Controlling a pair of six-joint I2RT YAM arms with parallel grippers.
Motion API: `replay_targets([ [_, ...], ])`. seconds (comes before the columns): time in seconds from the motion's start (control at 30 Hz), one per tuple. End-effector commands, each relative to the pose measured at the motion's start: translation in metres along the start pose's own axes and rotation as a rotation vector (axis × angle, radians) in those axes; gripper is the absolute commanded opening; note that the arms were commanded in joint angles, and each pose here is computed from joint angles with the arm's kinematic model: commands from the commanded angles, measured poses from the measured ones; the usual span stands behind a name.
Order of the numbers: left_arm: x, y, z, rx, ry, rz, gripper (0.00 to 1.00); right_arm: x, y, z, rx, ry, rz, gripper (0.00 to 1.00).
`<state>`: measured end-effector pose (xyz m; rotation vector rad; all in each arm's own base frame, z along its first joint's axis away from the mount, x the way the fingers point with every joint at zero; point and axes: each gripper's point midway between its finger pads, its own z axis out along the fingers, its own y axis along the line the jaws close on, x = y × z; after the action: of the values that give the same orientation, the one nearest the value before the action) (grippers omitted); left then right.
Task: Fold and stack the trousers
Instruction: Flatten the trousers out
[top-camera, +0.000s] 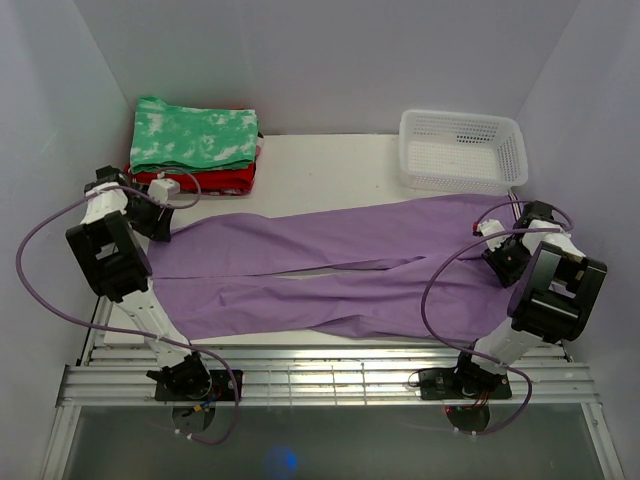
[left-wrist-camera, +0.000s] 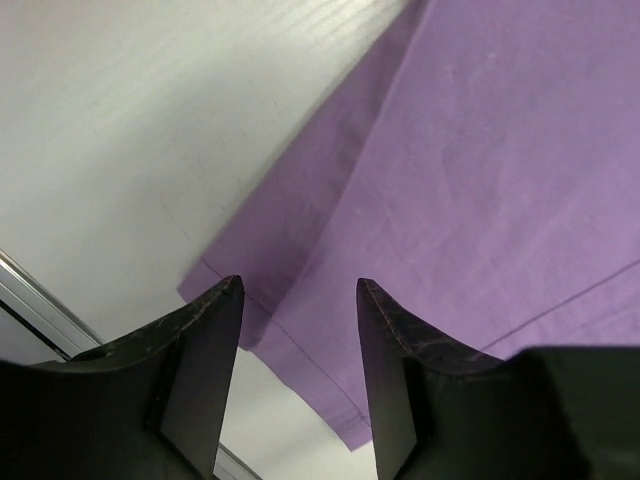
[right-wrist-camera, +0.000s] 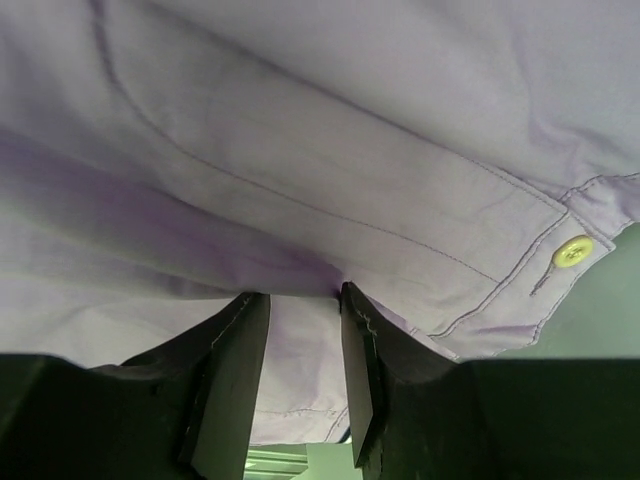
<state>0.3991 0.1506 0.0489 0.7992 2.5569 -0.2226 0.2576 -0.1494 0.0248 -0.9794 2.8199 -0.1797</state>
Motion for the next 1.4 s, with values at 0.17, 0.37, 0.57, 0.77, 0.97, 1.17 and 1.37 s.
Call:
replay_targets([
  [0.17,0.010,-0.020,-0.005,0.046,0.031,-0.030,0.48,-0.017,0.005,-0.015,-0.038,-0.085,0.015,0.39],
  [0.37,0.003,0.015,0.029,0.009,0.042,-0.188,0.51,-0.001,0.021,0.006,-0.089,-0.018,0.032,0.34],
  [0.57,-0.056,0.091,0.020,-0.190,-0.091,-0.251,0.61,0.004,0.038,0.011,-0.123,0.002,0.034,0.34],
  [0.77,-0.118,0.120,-0.045,-0.315,-0.260,-0.234,0.73,-0.004,0.049,0.009,-0.135,-0.008,0.013,0.33],
  [0.97,-0.086,0.040,-0.082,-0.141,-0.185,-0.181,0.77,-0.014,0.053,-0.003,-0.128,-0.046,-0.010,0.35],
  [1.17,0.012,-0.088,-0.088,0.083,-0.031,-0.126,0.79,-0.023,0.038,-0.033,-0.058,-0.102,-0.051,0.37],
  [1.37,0.090,-0.106,-0.088,0.001,0.078,-0.227,0.77,-0.017,0.023,-0.052,0.021,-0.087,-0.124,0.40],
])
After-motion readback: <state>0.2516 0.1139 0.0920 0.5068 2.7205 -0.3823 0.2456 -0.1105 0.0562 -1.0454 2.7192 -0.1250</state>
